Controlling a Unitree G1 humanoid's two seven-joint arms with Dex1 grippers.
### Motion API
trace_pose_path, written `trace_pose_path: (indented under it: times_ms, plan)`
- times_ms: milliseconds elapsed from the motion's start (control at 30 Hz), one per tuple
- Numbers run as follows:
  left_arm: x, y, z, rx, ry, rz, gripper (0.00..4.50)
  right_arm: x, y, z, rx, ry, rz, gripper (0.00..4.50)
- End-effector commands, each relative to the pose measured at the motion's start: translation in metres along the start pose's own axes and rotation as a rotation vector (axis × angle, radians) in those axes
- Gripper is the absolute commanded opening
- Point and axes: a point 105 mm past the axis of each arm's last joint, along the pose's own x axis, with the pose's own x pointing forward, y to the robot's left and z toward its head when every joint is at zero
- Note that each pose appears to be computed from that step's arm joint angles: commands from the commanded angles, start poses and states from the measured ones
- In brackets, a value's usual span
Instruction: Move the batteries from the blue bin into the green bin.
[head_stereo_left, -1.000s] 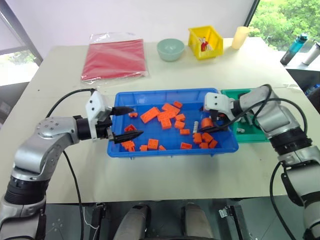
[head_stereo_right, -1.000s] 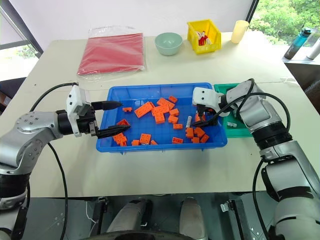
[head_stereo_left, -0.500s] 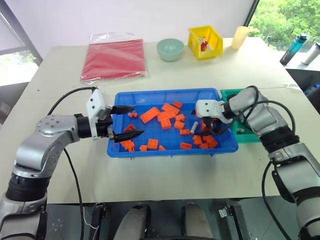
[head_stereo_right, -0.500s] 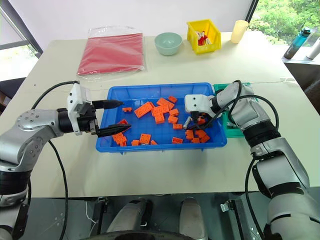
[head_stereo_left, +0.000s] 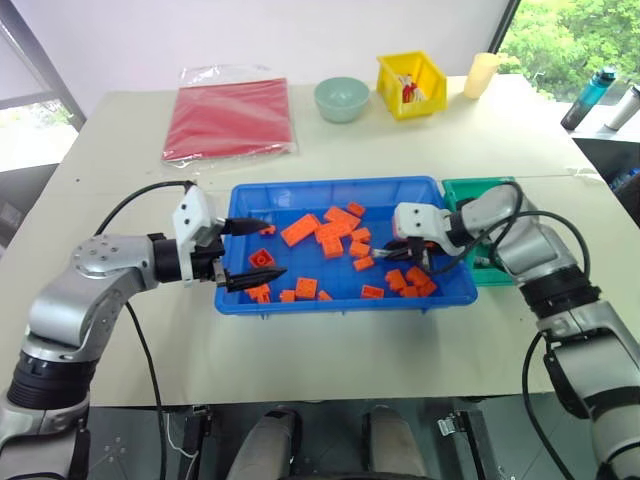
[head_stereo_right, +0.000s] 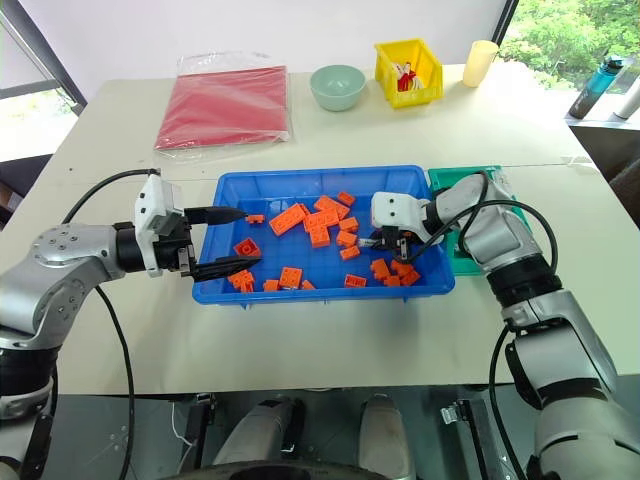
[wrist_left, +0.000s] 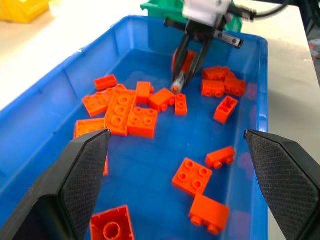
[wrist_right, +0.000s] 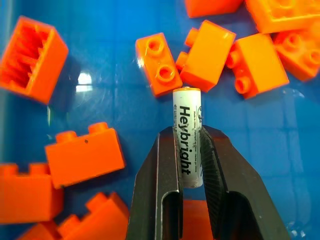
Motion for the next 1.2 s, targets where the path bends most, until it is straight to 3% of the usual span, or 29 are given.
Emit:
trace_pose_path:
  times_ms: [33, 200, 300, 400, 500, 533, 600, 767, 1000, 1200]
  plan:
    - [-0.004, 0.000, 0.006, 0.033, -0.022, 0.002, 4.50, -0.039, -0.021, 0.021, 0.084, -0.105, -0.219, 0.14]
    - [-0.003, -0.001, 0.003, 0.018, -0.032, 0.002, 4.50, -0.102, -0.042, 0.018, 0.363, -0.231, -0.529, 0.14]
    - [-0.004, -0.001, 0.000, 0.010, -0.030, 0.004, 4.50, -0.139, -0.047, -0.006, 0.537, -0.229, -0.697, 0.14]
    - [-0.008, 0.002, -0.003, 0.004, -0.027, 0.015, 4.50, -0.157, -0.036, -0.031, 0.634, -0.174, -0.761, 0.14]
    - [-0.012, 0.008, -0.001, -0.006, -0.037, 0.031, 4.50, -0.155, -0.019, -0.045, 0.681, -0.127, -0.726, 0.14]
    - [-0.013, 0.010, 0.001, -0.015, -0.048, 0.037, 4.50, -0.153, -0.017, -0.048, 0.696, -0.127, -0.715, 1.05]
    - [-0.013, 0.016, 0.006, -0.032, -0.074, 0.051, 4.50, -0.149, -0.015, -0.054, 0.702, -0.104, -0.715, 1.83]
    - [-0.014, 0.022, 0.013, -0.039, -0.095, 0.060, 4.50, -0.148, -0.013, -0.057, 0.685, -0.091, -0.698, 4.34]
    - [-0.038, 0.032, 0.023, -0.048, -0.109, 0.101, 4.50, -0.193, 0.011, -0.053, 0.492, -0.141, -0.527, 4.44]
    - [-0.066, 0.041, 0.031, -0.044, -0.090, 0.157, 4.50, -0.223, 0.035, -0.074, 0.527, -0.162, -0.435, 4.44]
